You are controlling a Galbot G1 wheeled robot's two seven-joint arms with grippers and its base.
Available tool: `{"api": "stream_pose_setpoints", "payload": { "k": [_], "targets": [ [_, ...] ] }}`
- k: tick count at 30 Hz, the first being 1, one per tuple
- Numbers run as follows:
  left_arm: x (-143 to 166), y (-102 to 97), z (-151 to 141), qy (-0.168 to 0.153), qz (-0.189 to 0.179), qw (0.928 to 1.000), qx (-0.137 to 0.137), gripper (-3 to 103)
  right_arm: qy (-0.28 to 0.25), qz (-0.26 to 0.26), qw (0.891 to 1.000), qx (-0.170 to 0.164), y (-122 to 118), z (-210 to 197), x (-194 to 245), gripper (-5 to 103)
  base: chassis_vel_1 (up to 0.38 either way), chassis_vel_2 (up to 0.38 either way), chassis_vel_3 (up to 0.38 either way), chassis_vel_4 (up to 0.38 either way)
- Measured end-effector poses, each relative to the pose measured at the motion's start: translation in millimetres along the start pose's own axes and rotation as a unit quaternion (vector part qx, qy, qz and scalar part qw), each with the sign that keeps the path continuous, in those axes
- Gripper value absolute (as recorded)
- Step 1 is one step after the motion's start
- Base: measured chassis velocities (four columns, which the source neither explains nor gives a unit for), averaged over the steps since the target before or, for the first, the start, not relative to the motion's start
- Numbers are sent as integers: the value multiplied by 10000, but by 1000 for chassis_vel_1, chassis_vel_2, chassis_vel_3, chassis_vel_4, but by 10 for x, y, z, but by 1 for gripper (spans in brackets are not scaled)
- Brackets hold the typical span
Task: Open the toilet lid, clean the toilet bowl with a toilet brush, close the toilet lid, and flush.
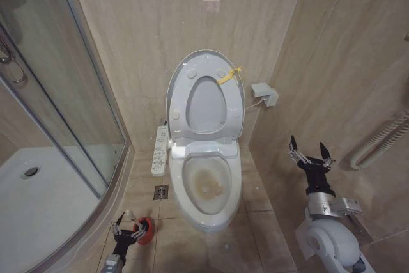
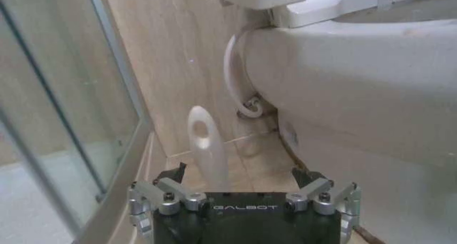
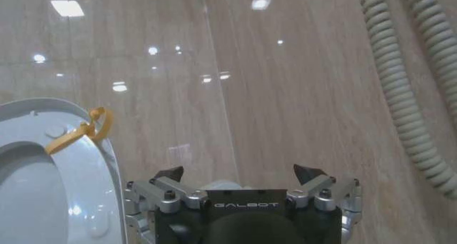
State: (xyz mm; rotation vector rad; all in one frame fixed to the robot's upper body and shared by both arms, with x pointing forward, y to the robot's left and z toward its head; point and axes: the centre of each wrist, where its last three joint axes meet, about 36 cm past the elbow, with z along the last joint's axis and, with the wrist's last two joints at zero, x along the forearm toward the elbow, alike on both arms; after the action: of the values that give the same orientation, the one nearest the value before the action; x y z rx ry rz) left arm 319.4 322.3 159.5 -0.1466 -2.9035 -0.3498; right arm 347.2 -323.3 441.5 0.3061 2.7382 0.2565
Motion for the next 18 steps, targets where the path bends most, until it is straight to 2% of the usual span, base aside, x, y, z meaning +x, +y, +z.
{"api": "stream_pose_setpoints", "payload": {
  "k": [7, 15, 16, 18],
  "targets": [
    [-246, 123, 75, 28, 122, 9999, -4, 97, -37, -2, 10000, -40, 17, -42, -2, 100, 0, 0, 0, 0],
    [-260, 84, 122, 102, 91, 9999, 88, 96, -61, 1, 10000, 5, -19, -58, -18, 100, 0, 0, 0, 0],
    [-248, 79, 131, 117, 90, 9998, 92, 74, -63, -4, 10000, 5, -17, -58, -19, 100, 0, 0, 0, 0],
    [-222, 71, 146, 140, 89, 9998, 101, 74, -68, -14, 10000, 8, -14, -58, -22, 100, 0, 0, 0, 0]
  ]
}}
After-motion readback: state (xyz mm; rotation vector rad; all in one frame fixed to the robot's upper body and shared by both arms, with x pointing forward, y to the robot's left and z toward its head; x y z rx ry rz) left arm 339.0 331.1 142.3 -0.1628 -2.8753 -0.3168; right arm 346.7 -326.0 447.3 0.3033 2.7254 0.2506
